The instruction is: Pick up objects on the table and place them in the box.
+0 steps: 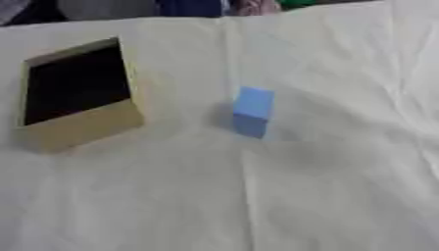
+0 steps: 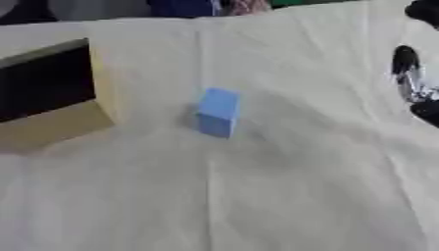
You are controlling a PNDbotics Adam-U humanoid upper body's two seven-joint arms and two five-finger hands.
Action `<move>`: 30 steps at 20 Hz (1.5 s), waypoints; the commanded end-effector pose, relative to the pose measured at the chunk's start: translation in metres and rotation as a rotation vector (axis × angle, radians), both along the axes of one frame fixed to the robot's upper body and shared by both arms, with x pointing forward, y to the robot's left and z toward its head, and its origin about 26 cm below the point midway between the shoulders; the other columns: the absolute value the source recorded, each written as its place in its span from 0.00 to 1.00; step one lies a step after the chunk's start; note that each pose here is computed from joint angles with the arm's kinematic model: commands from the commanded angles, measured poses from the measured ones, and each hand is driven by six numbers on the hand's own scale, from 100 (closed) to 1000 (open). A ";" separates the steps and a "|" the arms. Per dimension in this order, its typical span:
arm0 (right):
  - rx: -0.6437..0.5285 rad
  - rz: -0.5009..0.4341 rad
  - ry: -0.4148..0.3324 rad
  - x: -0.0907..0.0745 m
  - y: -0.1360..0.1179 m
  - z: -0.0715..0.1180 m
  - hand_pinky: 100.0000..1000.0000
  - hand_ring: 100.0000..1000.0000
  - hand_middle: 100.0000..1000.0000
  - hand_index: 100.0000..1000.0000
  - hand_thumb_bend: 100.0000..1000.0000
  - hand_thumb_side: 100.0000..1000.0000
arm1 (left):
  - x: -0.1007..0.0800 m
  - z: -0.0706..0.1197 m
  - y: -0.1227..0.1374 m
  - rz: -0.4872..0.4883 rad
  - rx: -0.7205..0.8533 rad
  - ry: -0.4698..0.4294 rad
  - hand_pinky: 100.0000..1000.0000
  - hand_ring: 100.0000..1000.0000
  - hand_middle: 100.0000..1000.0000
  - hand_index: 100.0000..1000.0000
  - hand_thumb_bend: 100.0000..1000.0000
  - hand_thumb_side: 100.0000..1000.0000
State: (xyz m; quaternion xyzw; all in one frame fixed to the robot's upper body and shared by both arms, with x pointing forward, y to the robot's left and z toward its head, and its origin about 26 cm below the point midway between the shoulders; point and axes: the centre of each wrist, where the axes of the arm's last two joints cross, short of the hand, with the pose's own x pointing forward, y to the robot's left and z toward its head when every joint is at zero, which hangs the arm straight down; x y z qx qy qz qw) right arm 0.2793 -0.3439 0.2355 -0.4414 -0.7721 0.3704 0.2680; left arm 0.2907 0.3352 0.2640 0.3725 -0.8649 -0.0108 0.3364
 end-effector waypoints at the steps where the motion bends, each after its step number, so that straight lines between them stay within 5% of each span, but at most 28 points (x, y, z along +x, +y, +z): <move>1: -0.064 0.004 -0.018 -0.002 0.000 0.013 0.83 0.89 0.88 0.92 0.00 0.98 | -0.003 0.009 0.000 0.002 0.033 -0.026 0.93 0.94 0.84 0.93 0.38 0.85; 8: -0.206 0.020 0.042 -0.001 0.005 0.018 0.87 0.91 0.89 0.93 0.00 1.00 | -0.003 0.011 -0.001 -0.008 0.043 -0.021 0.93 0.94 0.85 0.93 0.36 0.85; 13: -0.326 0.042 0.202 0.000 0.014 0.015 0.92 0.96 0.94 0.97 0.01 1.00 | -0.002 0.012 -0.004 -0.025 0.047 -0.013 0.93 0.94 0.85 0.93 0.35 0.85; 16: -0.361 0.070 0.333 0.001 0.019 0.014 0.94 0.98 0.97 0.98 0.19 0.91 | -0.002 0.012 -0.005 -0.035 0.050 -0.010 0.93 0.94 0.85 0.93 0.34 0.85; 18: -0.392 0.064 0.395 0.002 0.022 0.017 0.93 0.95 0.78 0.81 0.23 0.86 | -0.001 0.013 -0.006 -0.040 0.052 -0.008 0.93 0.94 0.85 0.93 0.34 0.85; 19: -0.407 0.057 0.414 0.002 0.023 0.019 0.93 0.95 0.77 0.80 0.23 0.87 | -0.001 0.013 -0.006 -0.042 0.053 -0.008 0.93 0.94 0.85 0.93 0.34 0.85; 24: -0.461 0.048 0.466 0.004 0.030 0.019 0.94 0.98 0.87 0.91 0.34 0.99 | -0.001 0.014 -0.008 -0.055 0.054 -0.003 0.93 0.93 0.85 0.93 0.33 0.85; 30: -0.523 0.056 0.517 0.006 0.039 0.020 0.96 1.00 0.92 0.97 0.46 1.00 | 0.000 0.015 -0.011 -0.070 0.057 0.001 0.93 0.94 0.84 0.93 0.32 0.85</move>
